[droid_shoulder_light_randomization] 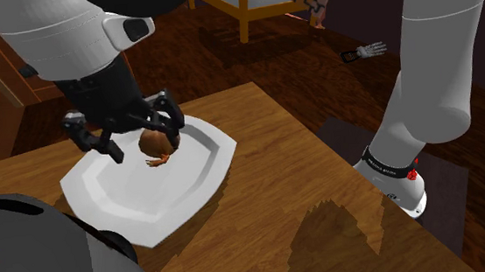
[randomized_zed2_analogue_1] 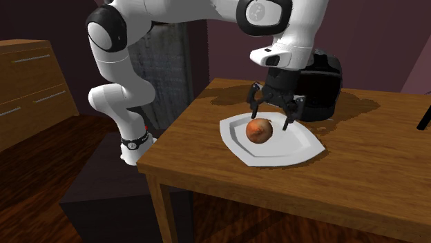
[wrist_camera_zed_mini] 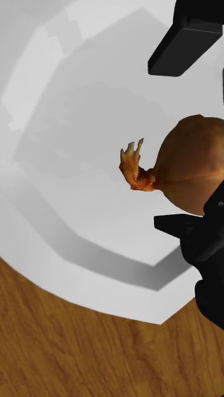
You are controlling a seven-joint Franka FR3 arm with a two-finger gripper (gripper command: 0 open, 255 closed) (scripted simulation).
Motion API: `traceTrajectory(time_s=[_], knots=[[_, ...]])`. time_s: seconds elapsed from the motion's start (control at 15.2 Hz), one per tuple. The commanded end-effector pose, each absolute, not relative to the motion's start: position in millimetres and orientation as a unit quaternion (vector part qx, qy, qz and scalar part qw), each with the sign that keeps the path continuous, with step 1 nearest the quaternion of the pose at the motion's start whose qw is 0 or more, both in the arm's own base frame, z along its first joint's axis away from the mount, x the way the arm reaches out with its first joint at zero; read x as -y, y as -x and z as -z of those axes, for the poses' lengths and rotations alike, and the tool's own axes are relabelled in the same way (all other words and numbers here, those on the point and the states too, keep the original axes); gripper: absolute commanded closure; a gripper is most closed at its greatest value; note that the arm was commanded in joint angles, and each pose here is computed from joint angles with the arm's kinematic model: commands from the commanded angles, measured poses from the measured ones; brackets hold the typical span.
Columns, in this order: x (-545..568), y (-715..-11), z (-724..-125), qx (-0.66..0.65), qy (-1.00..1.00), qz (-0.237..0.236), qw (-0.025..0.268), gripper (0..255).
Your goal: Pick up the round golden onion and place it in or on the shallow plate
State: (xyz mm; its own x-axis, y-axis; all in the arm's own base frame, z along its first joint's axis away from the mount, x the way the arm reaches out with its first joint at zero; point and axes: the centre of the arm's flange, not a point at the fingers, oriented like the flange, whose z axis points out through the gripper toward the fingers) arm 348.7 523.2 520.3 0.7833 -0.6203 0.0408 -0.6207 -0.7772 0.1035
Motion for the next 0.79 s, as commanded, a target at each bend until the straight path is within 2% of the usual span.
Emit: traceTrajectory(time_s=[0.0,0.2,0.73], knots=[[-525,-349,-533,0.329,-0.943,-0.002,0.056,0],[-529,-350,-570,0.329,-0.943,-0.002,0.056,0],[-529,-350,-570,0.329,-0.943,-0.002,0.056,0]])
